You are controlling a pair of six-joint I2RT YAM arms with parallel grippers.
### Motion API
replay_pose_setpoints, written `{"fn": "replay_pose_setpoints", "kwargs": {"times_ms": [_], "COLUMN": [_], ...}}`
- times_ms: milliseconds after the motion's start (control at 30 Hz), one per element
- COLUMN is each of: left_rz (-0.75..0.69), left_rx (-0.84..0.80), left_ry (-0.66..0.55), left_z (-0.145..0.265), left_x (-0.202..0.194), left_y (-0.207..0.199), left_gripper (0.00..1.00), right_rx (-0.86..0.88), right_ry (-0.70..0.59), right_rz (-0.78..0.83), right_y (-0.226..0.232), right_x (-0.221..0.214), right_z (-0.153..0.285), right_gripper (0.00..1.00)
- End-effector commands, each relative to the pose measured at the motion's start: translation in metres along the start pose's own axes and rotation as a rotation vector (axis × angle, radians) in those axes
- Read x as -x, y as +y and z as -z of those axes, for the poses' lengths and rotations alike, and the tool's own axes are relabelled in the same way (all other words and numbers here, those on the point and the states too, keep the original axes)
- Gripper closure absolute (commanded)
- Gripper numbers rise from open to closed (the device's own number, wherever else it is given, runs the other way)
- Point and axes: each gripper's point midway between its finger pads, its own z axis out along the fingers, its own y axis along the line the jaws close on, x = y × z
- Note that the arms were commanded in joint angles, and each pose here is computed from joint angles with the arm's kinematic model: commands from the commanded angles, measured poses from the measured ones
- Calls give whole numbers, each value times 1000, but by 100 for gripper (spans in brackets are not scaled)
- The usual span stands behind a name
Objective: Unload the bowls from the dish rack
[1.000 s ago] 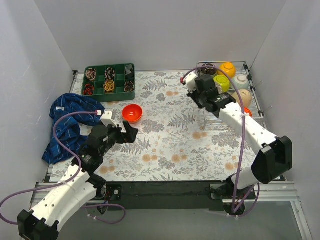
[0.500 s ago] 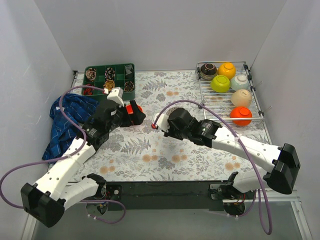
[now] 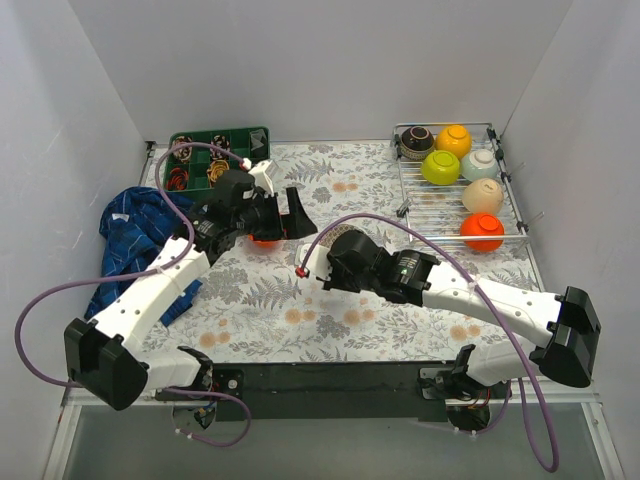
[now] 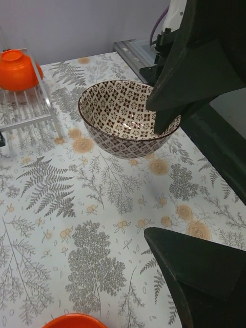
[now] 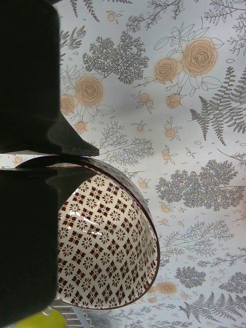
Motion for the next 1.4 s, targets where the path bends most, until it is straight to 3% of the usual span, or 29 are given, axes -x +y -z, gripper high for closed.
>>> {"fn": "replay_pose_setpoints", "kwargs": {"times_ms": [0, 600, 833, 967, 1067, 1133, 1167, 1267, 1300, 1333, 1367], "left_rz": [-48, -154, -170, -184, -187, -187, -192, -197, -204, -210, -215], "left_rx": [-103, 27, 55, 70, 75, 84, 92, 123, 125, 147, 154], "left_ry": [77, 268, 268, 249, 240, 235, 232, 208, 198, 182, 169], "left_z": [4, -45, -52, -52, -52, -52, -52, -53, -54, -54, -55], "left_x": [-9, -76, -76, -71, -70, -69, -70, -65, -62, -58, -54], "left_y": [-28, -10, -4, -2, -1, 0, 2, 8, 8, 11, 11], "left_gripper": [2, 18, 44, 70, 82, 96, 100, 100, 100, 100, 100], "right_rx": [-47, -10, -1, 7, 9, 13, 11, 13, 13, 10, 2], "right_ry": [-105, -102, -95, -94, -92, -89, -89, -83, -79, -84, -80], "right_rz": [12, 17, 25, 26, 28, 28, 28, 14, 2, -8, -15], "right_y": [-11, -5, -3, 0, 2, 3, 3, 4, 4, 3, 2], "right_x": [29, 36, 35, 33, 31, 30, 30, 29, 29, 30, 30], "right_z": [8, -8, -15, -19, -20, -22, -22, -24, -25, -24, -23], "right_gripper": [99, 99, 99, 99, 99, 99, 99, 99, 92, 74, 65]}}
